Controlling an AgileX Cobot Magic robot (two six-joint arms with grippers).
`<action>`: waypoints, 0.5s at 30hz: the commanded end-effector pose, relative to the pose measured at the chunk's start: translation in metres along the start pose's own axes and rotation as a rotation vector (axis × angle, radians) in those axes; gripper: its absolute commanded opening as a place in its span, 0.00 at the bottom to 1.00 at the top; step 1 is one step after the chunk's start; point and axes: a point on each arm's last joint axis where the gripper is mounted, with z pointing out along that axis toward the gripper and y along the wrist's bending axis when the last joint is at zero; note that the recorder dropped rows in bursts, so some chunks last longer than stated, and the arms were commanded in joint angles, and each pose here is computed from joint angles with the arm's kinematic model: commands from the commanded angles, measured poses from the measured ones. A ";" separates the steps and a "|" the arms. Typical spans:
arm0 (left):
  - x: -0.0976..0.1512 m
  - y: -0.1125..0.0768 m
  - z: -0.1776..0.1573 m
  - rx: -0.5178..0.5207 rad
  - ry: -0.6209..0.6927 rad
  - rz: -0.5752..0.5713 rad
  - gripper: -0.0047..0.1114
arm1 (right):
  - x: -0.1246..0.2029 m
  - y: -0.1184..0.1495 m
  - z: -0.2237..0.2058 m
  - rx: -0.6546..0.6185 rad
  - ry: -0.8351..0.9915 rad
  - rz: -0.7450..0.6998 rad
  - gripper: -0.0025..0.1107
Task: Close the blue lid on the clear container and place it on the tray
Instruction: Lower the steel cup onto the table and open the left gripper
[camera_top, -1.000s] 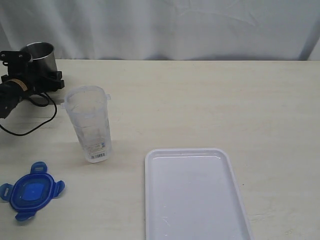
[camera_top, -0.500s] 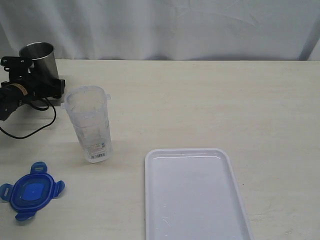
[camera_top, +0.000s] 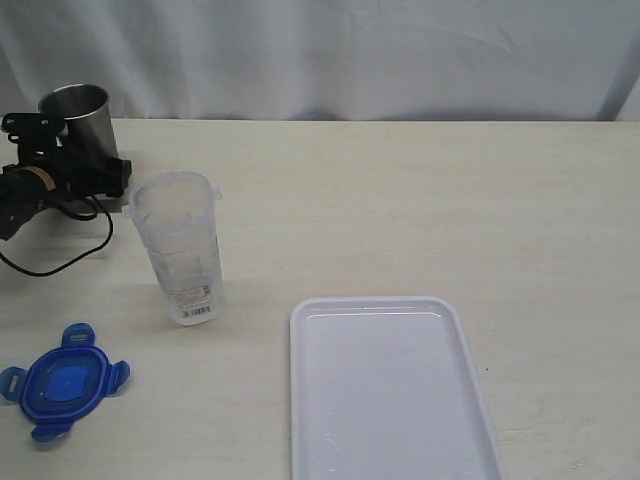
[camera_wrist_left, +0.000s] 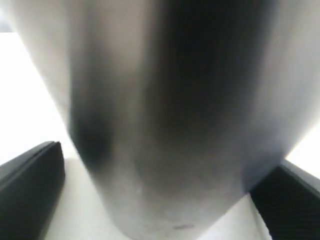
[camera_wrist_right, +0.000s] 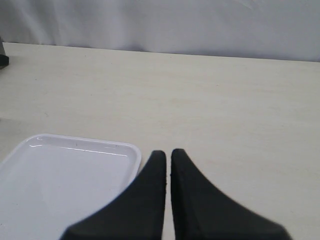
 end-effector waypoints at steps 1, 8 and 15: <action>0.005 0.000 -0.003 -0.008 0.038 -0.027 0.94 | -0.001 0.000 0.000 0.005 -0.010 -0.005 0.06; 0.001 -0.006 -0.020 0.023 -0.021 -0.031 0.94 | -0.001 0.000 0.000 0.005 -0.010 -0.005 0.06; -0.010 -0.008 -0.048 -0.018 -0.043 -0.089 0.94 | -0.001 0.000 0.000 0.005 -0.010 -0.005 0.06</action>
